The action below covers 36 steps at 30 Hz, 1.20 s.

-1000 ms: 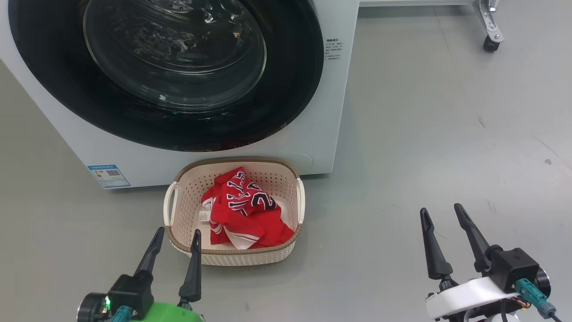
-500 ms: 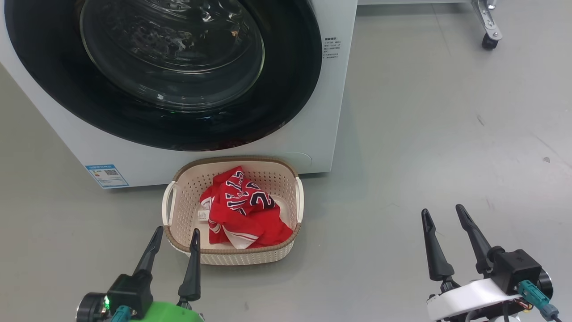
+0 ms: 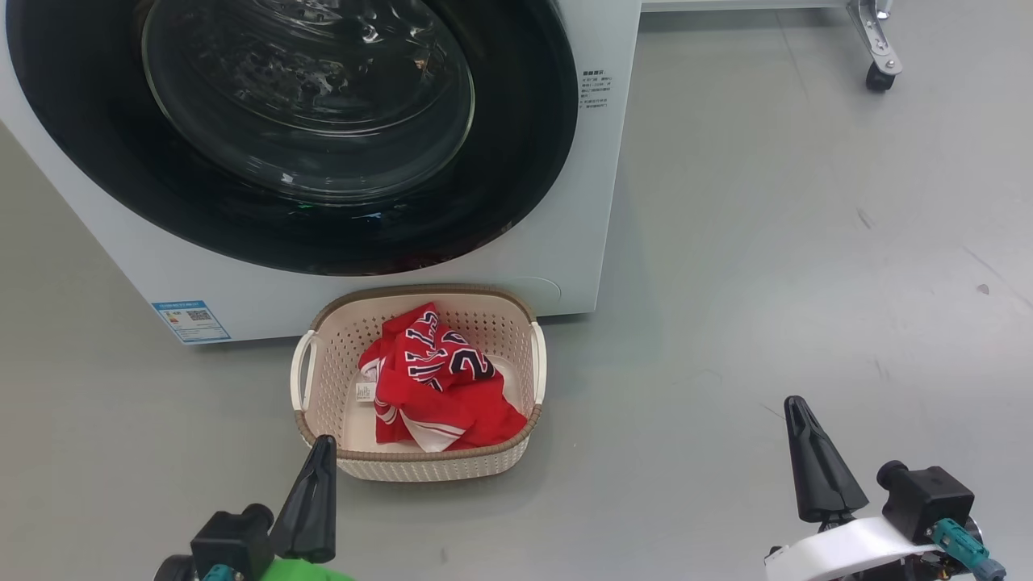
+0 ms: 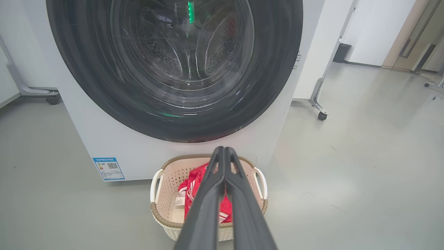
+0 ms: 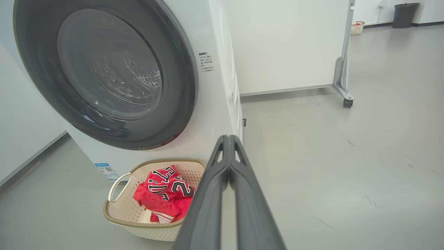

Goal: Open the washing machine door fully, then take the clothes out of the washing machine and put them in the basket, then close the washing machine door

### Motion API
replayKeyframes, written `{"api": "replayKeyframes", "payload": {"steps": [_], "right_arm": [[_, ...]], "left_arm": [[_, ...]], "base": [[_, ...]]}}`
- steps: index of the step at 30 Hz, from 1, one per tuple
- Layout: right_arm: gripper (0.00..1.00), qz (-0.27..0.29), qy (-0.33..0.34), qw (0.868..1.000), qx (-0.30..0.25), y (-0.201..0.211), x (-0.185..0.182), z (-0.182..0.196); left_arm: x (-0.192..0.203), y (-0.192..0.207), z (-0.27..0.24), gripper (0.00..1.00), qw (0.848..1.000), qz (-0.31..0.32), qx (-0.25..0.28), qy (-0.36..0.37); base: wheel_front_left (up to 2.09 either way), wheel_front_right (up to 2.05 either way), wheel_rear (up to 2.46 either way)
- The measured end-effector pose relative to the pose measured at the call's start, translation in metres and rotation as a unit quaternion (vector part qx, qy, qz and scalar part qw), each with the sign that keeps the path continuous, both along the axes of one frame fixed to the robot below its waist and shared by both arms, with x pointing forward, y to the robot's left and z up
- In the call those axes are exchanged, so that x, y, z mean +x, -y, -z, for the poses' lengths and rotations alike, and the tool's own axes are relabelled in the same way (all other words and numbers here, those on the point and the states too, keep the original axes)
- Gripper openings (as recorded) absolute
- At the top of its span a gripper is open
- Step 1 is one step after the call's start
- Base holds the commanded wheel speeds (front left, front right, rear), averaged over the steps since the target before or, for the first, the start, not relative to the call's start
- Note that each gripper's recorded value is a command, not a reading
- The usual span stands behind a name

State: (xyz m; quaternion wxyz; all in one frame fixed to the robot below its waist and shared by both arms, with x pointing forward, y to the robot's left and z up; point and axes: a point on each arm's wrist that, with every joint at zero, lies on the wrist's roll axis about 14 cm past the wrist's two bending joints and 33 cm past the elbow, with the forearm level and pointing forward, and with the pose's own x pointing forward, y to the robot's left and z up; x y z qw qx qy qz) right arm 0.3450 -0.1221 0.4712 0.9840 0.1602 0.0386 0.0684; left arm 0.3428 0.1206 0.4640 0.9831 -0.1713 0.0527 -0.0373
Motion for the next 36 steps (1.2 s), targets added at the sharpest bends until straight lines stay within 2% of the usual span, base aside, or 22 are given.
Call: {"api": "replayKeyframes", "payload": {"steps": [19,36], "right_arm": [[0.0,0.048,-0.036,0.99,0.127,0.02,0.002,0.004],[0.0,0.079,-0.063,0.968,0.23,0.037,0.006,0.008]], "left_arm": [[0.003,-0.015,0.004,0.0,0.991,-0.035,-0.124,-0.035],[0.004,-0.027,0.01,0.0,0.969,-0.058,-0.231,-0.063]], "base": [[0.0,0.0,0.0],[0.0,0.0,0.0]]}}
